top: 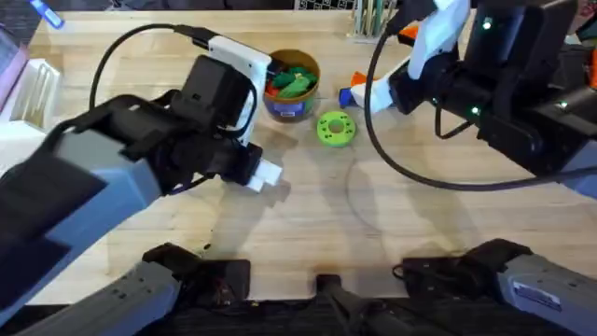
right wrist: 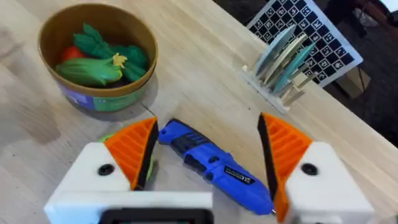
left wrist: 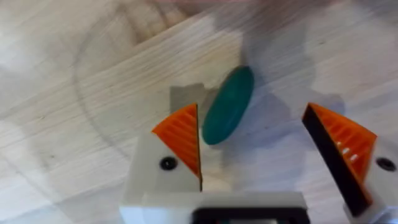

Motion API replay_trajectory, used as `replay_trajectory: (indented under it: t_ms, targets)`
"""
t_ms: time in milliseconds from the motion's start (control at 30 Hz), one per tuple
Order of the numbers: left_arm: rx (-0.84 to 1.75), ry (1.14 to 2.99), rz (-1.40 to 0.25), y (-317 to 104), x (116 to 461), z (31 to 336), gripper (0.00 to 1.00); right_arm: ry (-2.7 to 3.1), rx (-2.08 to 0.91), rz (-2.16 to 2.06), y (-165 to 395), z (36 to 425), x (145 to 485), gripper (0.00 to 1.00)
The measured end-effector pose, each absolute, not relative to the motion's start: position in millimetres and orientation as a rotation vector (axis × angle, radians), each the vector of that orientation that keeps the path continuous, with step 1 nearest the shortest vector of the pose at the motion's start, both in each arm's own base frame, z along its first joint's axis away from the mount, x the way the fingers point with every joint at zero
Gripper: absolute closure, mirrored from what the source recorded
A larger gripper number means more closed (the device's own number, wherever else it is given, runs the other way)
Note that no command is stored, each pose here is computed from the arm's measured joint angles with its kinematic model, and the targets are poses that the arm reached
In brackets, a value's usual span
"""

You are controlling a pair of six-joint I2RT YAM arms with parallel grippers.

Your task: Pick up the gripper from the table and insert it into the empty holder that is missing its gripper. Then pick up a screw, insert it into the mounting hole, and use the screwdriver to tighten it. Finally, clean up the table by picking up the vegetable and placing it into the bucket.

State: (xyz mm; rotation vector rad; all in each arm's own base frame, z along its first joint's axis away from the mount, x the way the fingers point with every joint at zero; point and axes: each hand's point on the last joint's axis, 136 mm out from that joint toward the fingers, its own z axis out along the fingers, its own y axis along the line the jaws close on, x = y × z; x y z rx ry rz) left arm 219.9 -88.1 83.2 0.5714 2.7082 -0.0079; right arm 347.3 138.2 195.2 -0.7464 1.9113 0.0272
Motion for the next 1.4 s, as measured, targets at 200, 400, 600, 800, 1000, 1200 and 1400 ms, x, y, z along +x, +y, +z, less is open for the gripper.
replay_trajectory:
  t_ms: [200, 400, 600, 800, 1000, 1200, 1400]
  targets:
    - [0.585, 2.801, 0.134, -76, 223, 57, 0.015, 1.911, -0.746, 0.027, 138, 195, 347, 0.073]
    - [0.631, 2.880, 0.192, -71, 220, 39, 0.086, 1.911, -0.746, 0.027, 138, 195, 347, 0.073]
    - [0.648, 2.866, 0.208, -71, 223, 41, 0.883, 1.911, -0.746, 0.027, 138, 195, 347, 0.073]
    - [0.658, 2.872, 0.213, -71, 222, 43, 0.977, 1.911, -0.746, 0.027, 138, 195, 347, 0.073]
    - [0.654, 2.861, 0.203, -77, 235, 83, 0.978, 1.911, -0.746, 0.027, 138, 195, 347, 0.073]
    - [0.542, 2.560, 0.087, -111, 307, 166, 0.978, 1.912, -0.746, 0.027, 138, 195, 347, 0.073]
    - [0.377, 2.312, -0.031, -137, 361, 206, 0.978, 1.912, -0.747, 0.027, 138, 195, 347, 0.073]
